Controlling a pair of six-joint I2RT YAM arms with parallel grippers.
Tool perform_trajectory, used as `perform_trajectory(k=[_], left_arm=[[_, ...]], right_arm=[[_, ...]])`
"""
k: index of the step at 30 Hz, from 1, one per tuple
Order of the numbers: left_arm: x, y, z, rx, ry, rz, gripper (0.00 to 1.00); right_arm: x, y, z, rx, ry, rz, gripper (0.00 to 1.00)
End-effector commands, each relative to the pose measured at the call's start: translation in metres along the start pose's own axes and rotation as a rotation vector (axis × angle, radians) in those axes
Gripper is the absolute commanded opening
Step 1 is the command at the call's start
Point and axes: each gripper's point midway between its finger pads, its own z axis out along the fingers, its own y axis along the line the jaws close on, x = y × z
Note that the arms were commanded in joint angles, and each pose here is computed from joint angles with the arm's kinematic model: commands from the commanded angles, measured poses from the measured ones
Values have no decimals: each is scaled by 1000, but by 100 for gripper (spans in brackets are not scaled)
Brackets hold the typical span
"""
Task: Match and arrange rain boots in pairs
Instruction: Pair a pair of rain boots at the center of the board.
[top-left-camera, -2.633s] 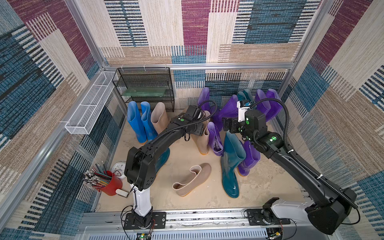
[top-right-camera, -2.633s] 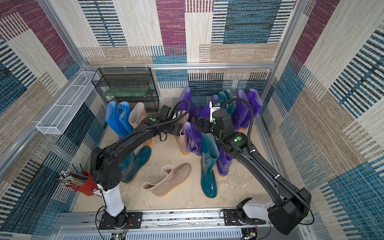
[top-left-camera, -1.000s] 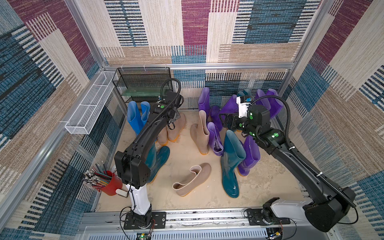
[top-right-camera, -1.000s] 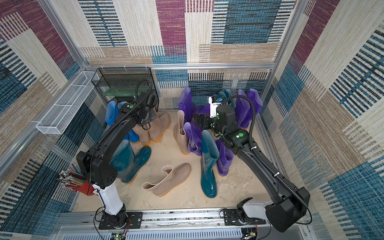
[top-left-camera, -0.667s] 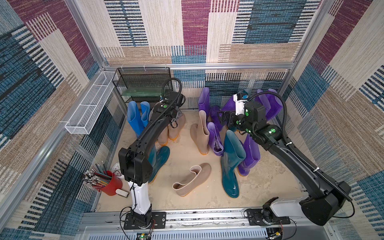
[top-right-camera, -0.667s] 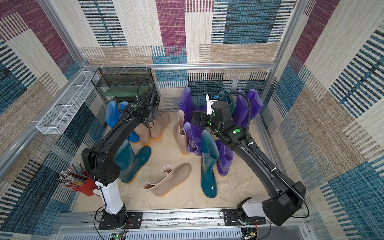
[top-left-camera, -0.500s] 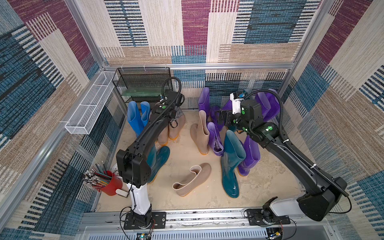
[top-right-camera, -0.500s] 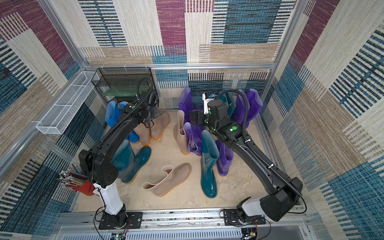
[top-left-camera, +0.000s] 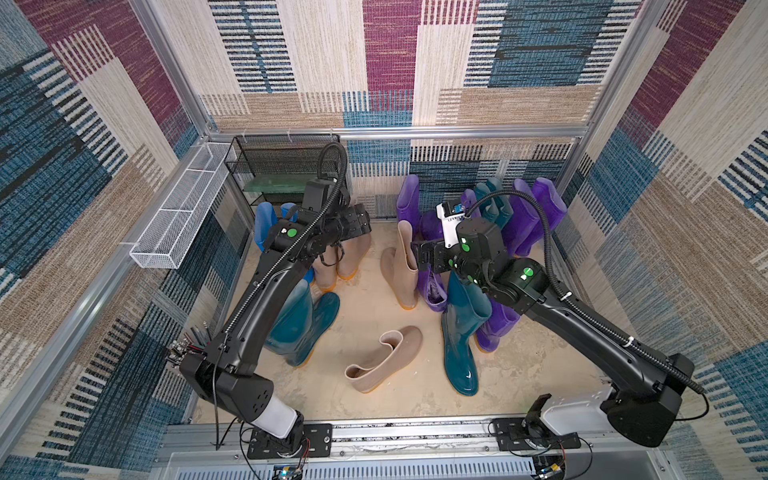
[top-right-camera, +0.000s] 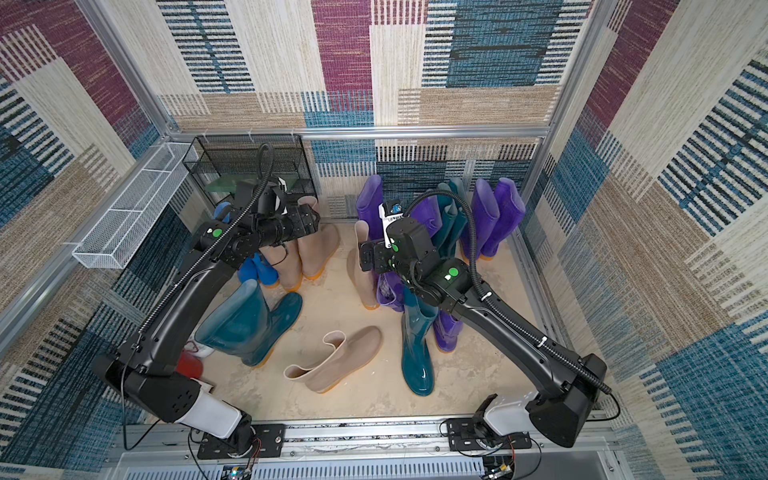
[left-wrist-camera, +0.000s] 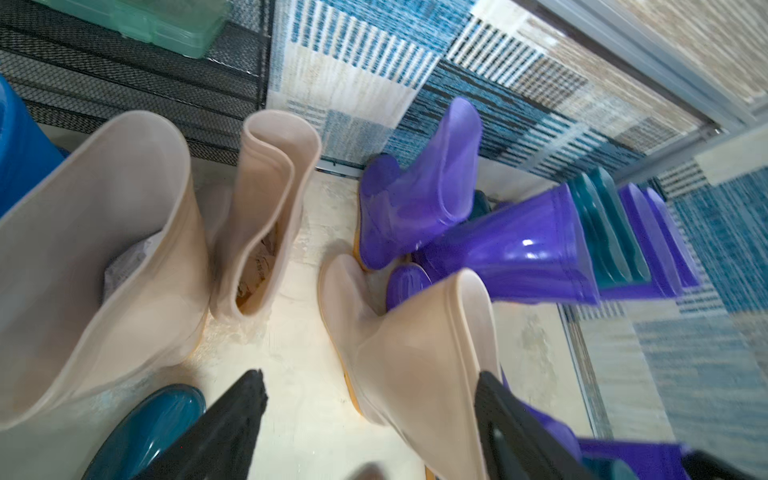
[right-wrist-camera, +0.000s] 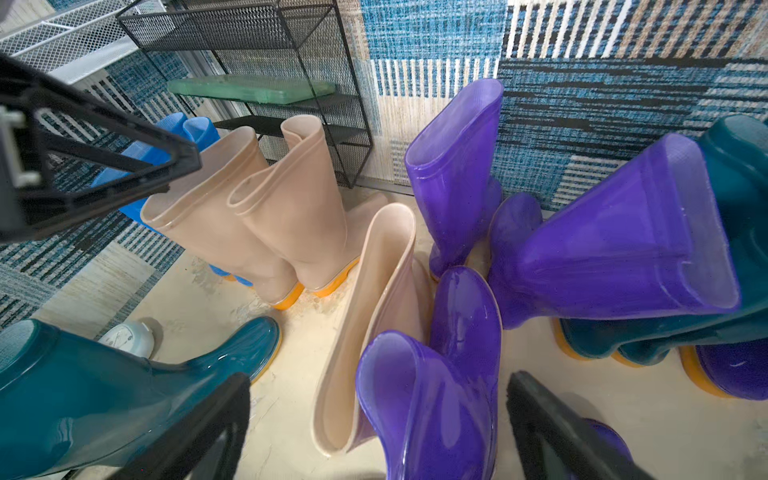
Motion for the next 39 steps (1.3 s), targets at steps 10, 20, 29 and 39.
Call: perform_trajectory(k=[10, 20, 29, 39], left_arm=[[155, -14, -84, 190, 429, 474, 84], [215, -38, -117, 377, 560, 580, 90], [237, -27, -94, 285, 597, 614, 84], [231, -16, -79, 205, 496, 577, 29]], right_arm=[[2, 15, 13, -30, 14, 56, 82], [44, 45, 10, -142, 146, 138, 53], [88, 30, 19, -64, 223, 170, 77], [78, 21, 51, -12, 204, 136, 75]])
